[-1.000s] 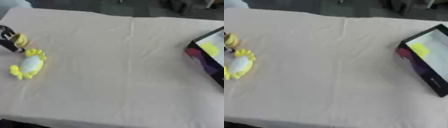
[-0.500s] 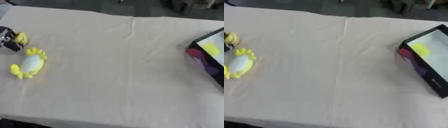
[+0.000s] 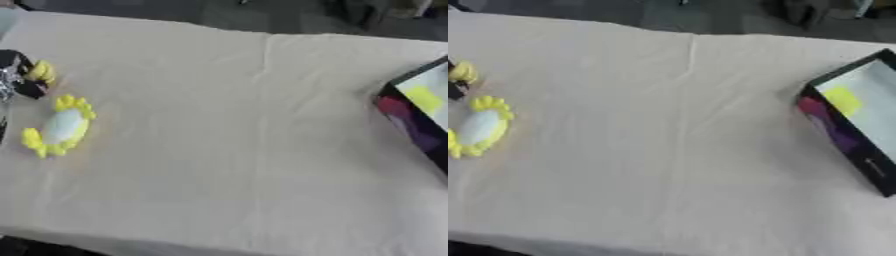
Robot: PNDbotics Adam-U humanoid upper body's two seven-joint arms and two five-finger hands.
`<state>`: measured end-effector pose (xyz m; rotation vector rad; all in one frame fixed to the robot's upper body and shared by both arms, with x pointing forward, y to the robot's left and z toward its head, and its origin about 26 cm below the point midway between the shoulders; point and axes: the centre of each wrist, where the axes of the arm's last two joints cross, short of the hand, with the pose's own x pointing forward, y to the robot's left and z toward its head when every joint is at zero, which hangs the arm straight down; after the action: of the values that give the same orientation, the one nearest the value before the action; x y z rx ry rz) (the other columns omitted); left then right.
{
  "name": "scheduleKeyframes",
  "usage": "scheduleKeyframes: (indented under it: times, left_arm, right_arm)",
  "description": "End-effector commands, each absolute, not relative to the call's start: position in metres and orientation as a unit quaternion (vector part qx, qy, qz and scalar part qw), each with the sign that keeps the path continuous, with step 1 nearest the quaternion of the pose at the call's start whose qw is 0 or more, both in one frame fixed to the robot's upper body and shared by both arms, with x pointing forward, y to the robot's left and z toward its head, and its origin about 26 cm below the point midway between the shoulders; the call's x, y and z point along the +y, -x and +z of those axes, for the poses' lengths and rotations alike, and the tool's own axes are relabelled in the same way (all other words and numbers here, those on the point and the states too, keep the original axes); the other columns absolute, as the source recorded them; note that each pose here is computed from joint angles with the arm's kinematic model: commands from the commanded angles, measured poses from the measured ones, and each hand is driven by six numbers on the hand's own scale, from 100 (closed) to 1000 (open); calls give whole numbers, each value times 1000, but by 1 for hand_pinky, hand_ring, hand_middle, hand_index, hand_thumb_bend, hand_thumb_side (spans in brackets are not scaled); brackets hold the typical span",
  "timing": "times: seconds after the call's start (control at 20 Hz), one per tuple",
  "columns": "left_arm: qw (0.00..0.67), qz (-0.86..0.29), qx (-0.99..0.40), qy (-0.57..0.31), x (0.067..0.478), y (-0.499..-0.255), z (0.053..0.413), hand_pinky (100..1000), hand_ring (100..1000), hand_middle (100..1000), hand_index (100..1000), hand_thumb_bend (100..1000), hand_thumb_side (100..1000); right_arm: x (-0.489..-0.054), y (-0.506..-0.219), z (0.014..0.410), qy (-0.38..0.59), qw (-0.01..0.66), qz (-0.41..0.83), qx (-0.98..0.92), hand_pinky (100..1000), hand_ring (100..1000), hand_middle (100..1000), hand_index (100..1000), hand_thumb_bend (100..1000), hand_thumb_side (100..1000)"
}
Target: Pick up the objects with one hand, pass them to the other hand, and then place them into the box on the other side of the table.
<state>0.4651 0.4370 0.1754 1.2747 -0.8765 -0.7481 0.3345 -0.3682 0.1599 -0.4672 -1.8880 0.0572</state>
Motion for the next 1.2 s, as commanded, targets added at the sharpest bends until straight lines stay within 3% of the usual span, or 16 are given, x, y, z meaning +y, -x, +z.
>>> scheduleKeyframes:
  times: [0.05,0.65,1.2]
  left_arm:
    - [618,-316,-421,-584,436,-469,211,640,577,528,574,100,100]
    - [518,-374,-560,-528,408,-461,254,640,559,516,570,100,100]
    - [462,-404,-653,-444,350,-458,255,644,545,507,573,100,100]
  right_arm:
    - [-373,-335,175,205,545,32,-812,1000,1000,1000,999,100,586]
    - [-368,-334,194,189,518,43,-833,1000,1000,1000,999,100,566]
    - [-328,-335,248,131,442,125,-879,1000,1000,1000,1000,100,550]
